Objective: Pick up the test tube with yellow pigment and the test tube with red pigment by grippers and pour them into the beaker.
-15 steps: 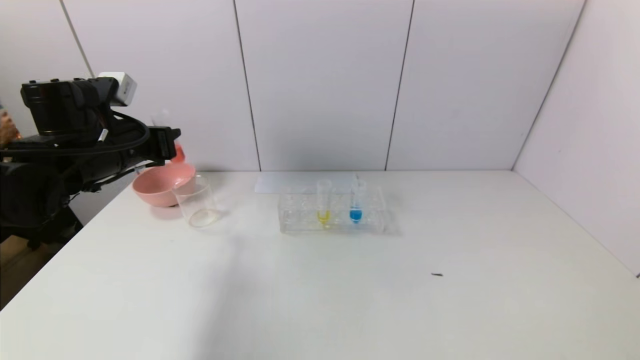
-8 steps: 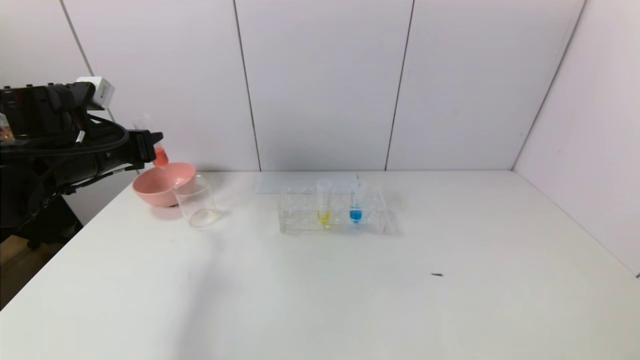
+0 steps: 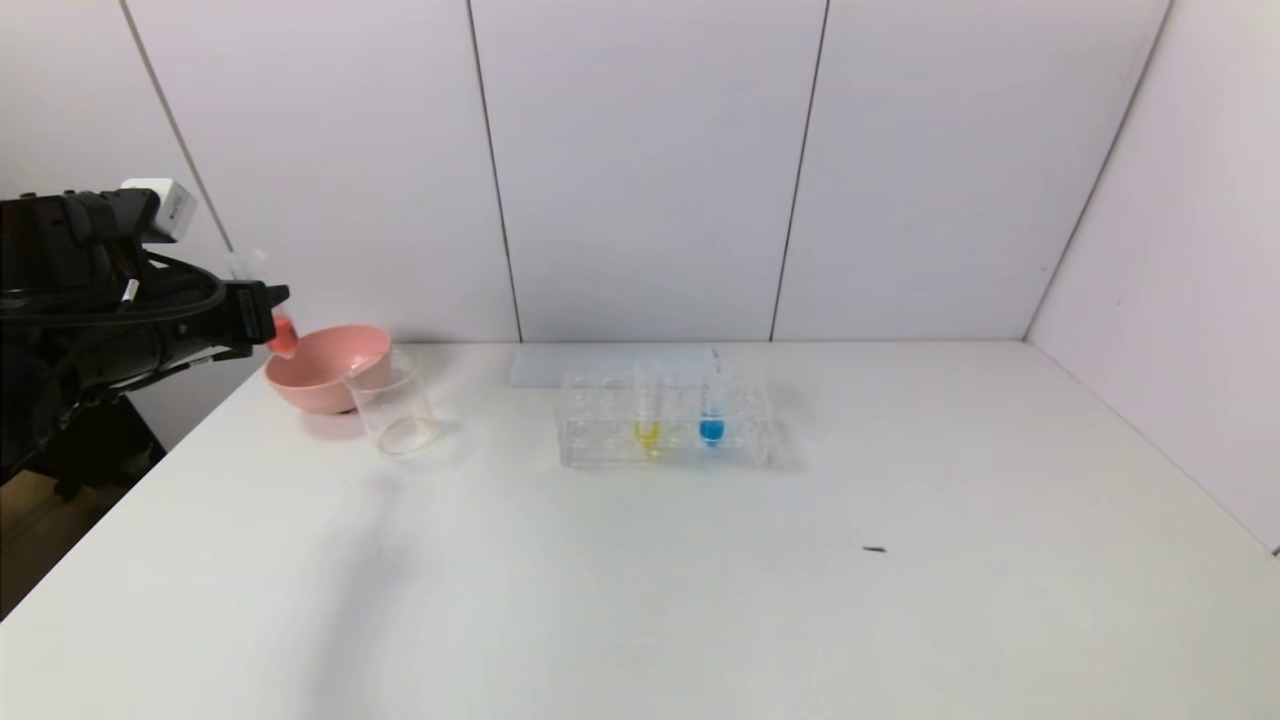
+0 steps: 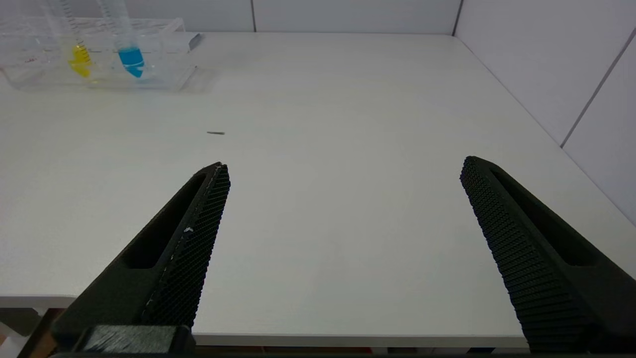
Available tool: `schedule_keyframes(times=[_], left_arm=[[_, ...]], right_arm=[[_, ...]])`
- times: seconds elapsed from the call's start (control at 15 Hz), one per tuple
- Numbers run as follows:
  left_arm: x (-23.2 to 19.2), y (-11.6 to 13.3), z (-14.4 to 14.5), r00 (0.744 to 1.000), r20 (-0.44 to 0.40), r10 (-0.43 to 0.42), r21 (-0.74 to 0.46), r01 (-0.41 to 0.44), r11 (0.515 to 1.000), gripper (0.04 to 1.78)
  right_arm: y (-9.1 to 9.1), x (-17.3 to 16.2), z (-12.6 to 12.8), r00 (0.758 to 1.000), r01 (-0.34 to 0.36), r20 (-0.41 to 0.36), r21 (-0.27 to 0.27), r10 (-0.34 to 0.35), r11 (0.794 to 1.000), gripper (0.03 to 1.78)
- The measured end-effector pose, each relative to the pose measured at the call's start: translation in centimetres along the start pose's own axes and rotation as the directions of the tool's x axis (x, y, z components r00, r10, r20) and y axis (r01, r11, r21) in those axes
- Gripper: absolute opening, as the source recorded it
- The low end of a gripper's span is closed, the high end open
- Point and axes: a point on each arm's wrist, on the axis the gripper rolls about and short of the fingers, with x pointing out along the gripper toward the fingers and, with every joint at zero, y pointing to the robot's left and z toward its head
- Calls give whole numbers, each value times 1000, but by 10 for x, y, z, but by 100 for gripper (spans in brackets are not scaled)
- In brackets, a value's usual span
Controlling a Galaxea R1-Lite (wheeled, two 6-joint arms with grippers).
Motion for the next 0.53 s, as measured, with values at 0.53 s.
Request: schedule_keyframes(times=[0.53], left_arm=[[3, 8, -8, 999, -39, -19, 51, 20, 998, 44]], right_arm=[[0, 0, 0, 1000, 0, 0, 0, 0, 1000, 170]])
